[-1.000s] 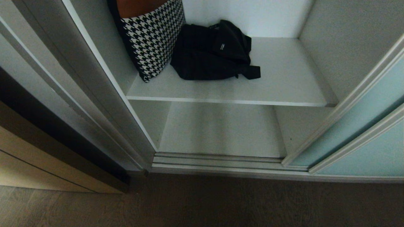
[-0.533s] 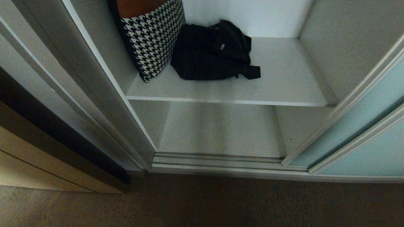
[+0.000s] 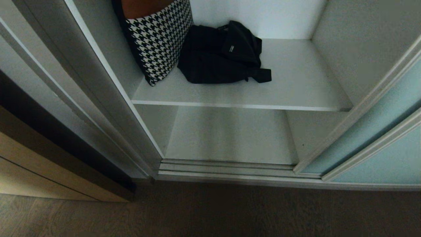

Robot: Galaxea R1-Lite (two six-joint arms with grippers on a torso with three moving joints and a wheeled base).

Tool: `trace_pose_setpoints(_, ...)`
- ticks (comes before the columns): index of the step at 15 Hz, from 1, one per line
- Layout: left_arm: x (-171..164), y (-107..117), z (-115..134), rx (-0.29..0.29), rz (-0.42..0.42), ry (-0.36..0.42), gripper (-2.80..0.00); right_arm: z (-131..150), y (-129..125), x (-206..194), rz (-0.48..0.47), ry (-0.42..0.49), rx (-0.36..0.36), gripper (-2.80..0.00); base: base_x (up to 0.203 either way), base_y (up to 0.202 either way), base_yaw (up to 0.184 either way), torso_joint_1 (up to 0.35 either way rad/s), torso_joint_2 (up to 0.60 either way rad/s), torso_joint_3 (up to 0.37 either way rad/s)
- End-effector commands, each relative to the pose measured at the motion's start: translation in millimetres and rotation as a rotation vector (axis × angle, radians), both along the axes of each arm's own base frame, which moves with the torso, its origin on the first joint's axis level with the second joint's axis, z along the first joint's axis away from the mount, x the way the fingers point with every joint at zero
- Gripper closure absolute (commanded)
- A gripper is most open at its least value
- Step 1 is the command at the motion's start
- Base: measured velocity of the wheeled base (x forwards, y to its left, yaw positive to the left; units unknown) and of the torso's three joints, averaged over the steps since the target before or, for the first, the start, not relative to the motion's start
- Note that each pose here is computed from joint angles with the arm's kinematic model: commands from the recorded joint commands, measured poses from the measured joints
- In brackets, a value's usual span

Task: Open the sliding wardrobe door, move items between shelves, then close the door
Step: Close the door

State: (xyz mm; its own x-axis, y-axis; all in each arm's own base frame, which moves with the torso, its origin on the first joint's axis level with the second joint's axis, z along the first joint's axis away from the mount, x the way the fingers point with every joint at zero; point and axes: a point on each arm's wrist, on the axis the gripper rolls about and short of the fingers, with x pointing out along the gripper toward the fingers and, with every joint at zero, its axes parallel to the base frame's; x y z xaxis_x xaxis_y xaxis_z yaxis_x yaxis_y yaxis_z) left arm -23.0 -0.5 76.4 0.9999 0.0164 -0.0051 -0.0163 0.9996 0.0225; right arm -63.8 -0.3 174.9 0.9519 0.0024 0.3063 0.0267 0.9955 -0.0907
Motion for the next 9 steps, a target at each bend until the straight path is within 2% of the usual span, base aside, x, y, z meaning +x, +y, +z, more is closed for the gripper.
trace_pose_setpoints(1, 0, 0, 0, -0.001, 0.0, 0.001, 0.0, 61, 0, -26, -0.002, -0.11, 0.005, 0.0, 0.0, 0.0, 0.0, 0.0, 0.0, 0.0)
trace_pose_setpoints(3, 0, 0, 0, 0.0, 0.0, 0.001, 0.0, 106, -1, -36, -0.001, -0.161, 0.044, 0.0, 0.0, 0.0, 0.0, 0.0, 0.0, 0.0)
trace_pose_setpoints(5, 0, 0, 0, 0.0, 0.0, 0.001, 0.0, 151, -3, -38, -0.032, -0.199, 0.117, 0.0, 0.0, 0.0, 0.0, 0.0, 0.0, 0.0)
trace_pose_setpoints(7, 0, 0, 0, 0.0, 0.0, 0.001, 0.0, 185, -8, -30, -0.053, -0.187, 0.175, 0.0, 0.0, 0.0, 0.0, 0.0, 0.0, 0.0)
trace_pose_setpoints(9, 0, 0, 0, 0.0, 0.0, 0.001, 0.0, 210, -14, -6, -0.149, -0.127, 0.245, 0.0, 0.0, 0.0, 0.0, 0.0, 0.0, 0.0)
